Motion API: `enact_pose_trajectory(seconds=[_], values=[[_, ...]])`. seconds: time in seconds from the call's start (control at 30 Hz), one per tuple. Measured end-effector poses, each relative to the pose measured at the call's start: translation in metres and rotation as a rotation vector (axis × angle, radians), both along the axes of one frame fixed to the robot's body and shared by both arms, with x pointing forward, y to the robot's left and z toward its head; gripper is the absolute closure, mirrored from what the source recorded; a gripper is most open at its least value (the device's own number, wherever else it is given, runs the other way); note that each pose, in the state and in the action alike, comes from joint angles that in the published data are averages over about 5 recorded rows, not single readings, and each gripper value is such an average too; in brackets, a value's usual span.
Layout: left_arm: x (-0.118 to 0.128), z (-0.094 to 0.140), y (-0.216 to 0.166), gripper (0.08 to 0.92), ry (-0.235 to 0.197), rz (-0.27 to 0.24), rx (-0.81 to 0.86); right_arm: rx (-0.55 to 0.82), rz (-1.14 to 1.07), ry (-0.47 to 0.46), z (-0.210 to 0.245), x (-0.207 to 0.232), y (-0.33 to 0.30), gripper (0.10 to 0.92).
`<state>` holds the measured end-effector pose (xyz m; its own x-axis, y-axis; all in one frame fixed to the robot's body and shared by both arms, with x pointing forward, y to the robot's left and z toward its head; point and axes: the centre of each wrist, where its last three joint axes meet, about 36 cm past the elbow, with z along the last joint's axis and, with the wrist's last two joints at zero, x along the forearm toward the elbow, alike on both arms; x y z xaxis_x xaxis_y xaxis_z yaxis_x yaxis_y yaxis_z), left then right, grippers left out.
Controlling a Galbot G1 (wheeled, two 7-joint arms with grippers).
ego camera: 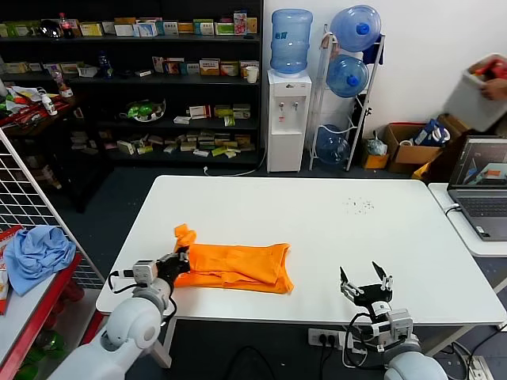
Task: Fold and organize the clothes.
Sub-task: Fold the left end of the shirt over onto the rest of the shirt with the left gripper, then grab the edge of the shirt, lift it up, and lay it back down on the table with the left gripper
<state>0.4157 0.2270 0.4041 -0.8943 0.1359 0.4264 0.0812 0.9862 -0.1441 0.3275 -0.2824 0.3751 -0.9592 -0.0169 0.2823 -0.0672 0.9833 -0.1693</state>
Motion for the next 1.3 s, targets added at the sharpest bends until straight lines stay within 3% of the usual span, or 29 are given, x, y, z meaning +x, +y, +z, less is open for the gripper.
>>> enact_pose_trajectory(seconds=[0.63,0.87,1.1,1.3], values=[[-0.006,-0.013,-0.144,0.860,0.045,-0.144,-0.188,0.006,-0.027,-0.001,-0.008,0.000,0.005,0.200],[0.000,-0.018,-0.174,0.681,0.023,-0.153,-0.245,0.013,-0.024,0.001,-0.009,0.000,0.008,0.200],[0.010,-0.022,-0.185,0.473,-0.014,-0.104,-0.302,0.012,-0.018,0.003,-0.010,0.000,0.010,0.200],[0.012,-0.027,-0.172,0.300,-0.040,-0.071,-0.300,0.008,-0.009,0.001,-0.008,0.001,0.010,0.200]])
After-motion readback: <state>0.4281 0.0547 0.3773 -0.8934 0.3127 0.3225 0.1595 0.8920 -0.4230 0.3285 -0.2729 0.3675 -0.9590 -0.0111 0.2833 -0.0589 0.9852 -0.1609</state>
